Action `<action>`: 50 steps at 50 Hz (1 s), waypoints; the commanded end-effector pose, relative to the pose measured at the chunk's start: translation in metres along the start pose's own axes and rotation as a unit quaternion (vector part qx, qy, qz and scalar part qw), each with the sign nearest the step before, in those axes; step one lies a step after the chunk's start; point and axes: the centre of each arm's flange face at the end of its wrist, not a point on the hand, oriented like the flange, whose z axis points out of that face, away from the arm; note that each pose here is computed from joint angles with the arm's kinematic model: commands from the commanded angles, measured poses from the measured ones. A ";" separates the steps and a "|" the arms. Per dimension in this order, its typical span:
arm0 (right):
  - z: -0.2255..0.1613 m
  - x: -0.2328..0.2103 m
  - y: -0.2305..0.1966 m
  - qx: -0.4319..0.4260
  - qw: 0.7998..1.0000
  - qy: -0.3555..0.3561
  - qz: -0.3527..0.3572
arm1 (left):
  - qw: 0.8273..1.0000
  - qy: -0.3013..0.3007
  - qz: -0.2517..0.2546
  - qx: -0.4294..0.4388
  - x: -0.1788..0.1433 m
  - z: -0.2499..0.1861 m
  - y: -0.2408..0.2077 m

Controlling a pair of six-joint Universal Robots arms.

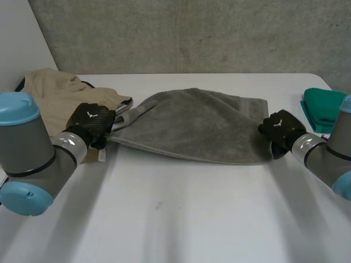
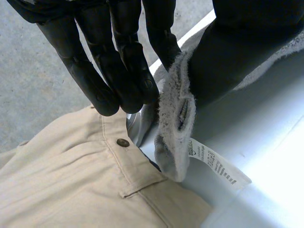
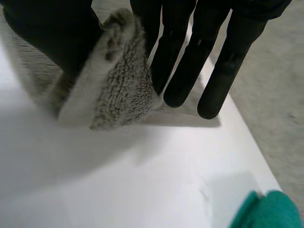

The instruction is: Fold the laundry.

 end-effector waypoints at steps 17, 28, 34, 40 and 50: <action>-0.133 0.121 -0.062 -0.052 0.994 0.094 0.025 | 0.997 0.008 0.070 0.011 -0.048 -0.109 -0.100; -0.064 0.077 -0.030 -0.115 0.993 0.023 0.016 | 0.988 0.053 0.124 -0.075 -0.025 0.002 -0.040; -0.012 0.105 -0.051 -0.053 0.991 0.123 0.021 | 0.988 -0.038 0.150 0.005 -0.049 0.044 -0.090; -0.009 0.187 -0.113 0.165 0.935 0.308 0.065 | 0.949 -0.171 0.103 0.246 -0.102 0.031 -0.202; -0.035 0.220 -0.155 0.335 0.856 0.389 0.056 | 0.890 -0.234 0.041 0.390 -0.133 0.012 -0.245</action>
